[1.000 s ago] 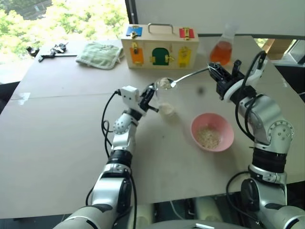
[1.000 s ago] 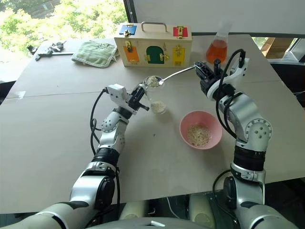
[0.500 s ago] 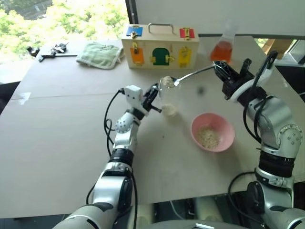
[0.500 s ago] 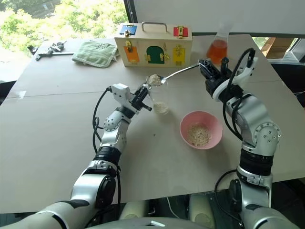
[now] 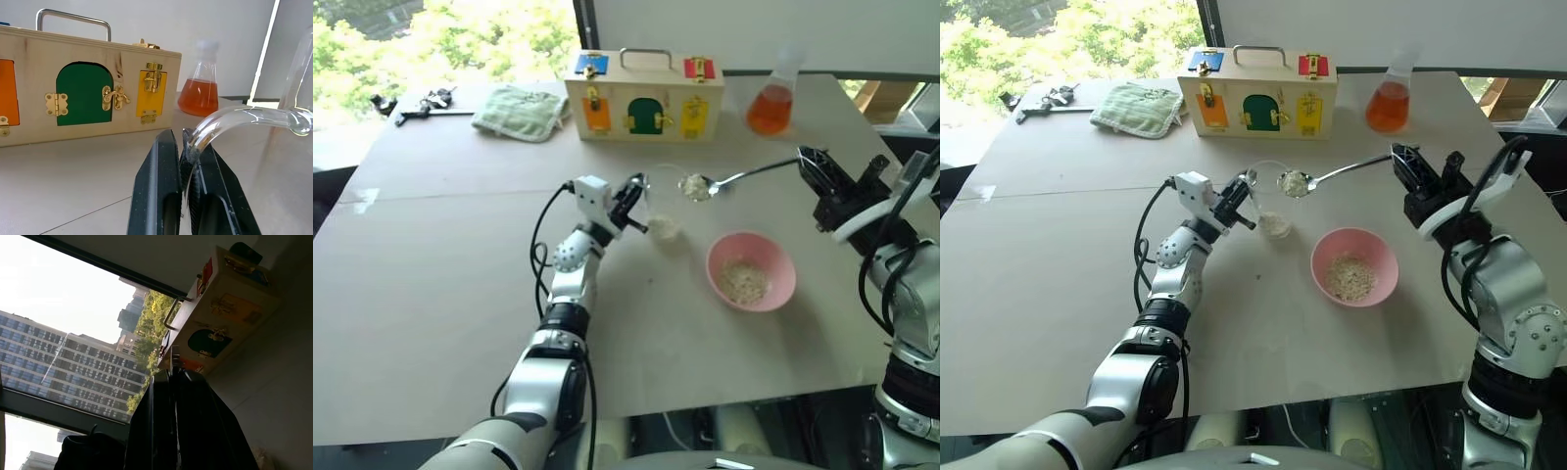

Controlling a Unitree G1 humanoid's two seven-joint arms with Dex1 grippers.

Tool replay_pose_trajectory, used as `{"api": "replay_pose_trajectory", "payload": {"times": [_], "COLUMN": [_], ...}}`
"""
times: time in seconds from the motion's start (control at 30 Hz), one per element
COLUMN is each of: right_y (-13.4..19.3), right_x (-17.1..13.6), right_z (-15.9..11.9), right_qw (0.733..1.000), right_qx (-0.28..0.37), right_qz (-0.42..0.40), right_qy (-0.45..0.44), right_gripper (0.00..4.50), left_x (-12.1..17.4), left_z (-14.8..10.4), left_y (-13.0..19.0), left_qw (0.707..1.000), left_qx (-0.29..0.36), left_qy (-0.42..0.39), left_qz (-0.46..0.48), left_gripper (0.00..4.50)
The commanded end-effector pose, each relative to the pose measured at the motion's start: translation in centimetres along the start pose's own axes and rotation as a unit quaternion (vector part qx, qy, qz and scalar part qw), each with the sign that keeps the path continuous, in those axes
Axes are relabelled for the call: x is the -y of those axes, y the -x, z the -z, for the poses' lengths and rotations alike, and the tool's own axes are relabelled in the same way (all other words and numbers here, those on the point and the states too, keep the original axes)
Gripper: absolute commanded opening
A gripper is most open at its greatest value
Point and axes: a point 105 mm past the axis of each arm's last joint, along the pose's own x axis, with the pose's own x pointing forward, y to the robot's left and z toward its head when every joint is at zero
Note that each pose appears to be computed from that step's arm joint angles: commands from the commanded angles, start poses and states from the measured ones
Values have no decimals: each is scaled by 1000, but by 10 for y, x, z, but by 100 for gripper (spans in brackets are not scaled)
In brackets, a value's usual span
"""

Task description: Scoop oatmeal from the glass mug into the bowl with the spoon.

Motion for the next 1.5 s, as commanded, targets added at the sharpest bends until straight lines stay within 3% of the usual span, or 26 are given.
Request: {"api": "replay_pose_trajectory", "payload": {"times": [0.03, 0.47, 0.67, 0.87, 1.0, 1.1, 1.4, 1.5], "right_y": [29, 83, 85, 73, 62, 49, 33, 31], "right_x": [-7, 24, 31, 30, 29, 18, 1, 0], "right_z": [-19, -18, -20, -19, -16, -15, -1, 7], "right_qw": [998, 992, 988, 968, 930, 917, 777, 755], "right_qx": [54, 71, 42, -43, -113, -133, -257, -276], "right_qz": [4, 90, 117, 144, 148, 121, 62, 45], "right_qy": [24, 60, 94, 201, 316, 357, 571, 593], "right_gripper": [0, 0, 0, 0, 0, 0, 0, 0], "left_x": [1, 7, 10, 10, 8, 6, 3, 2], "left_z": [-15, -10, -8, -8, -8, -8, -9, -9], "left_y": [-9, -16, -17, -17, -16, -14, -11, -11], "left_qw": [999, 999, 999, 999, 999, 999, 1000, 1000], "left_qx": [25, 18, 16, 18, 19, 21, 23, 24], "left_qy": [-14, -3, 1, 1, 0, -2, -7, -7], "left_qz": [16, 37, 40, 38, 33, 27, 18, 14], "left_gripper": [5, 5, 5, 5, 5, 5, 5, 5]}}
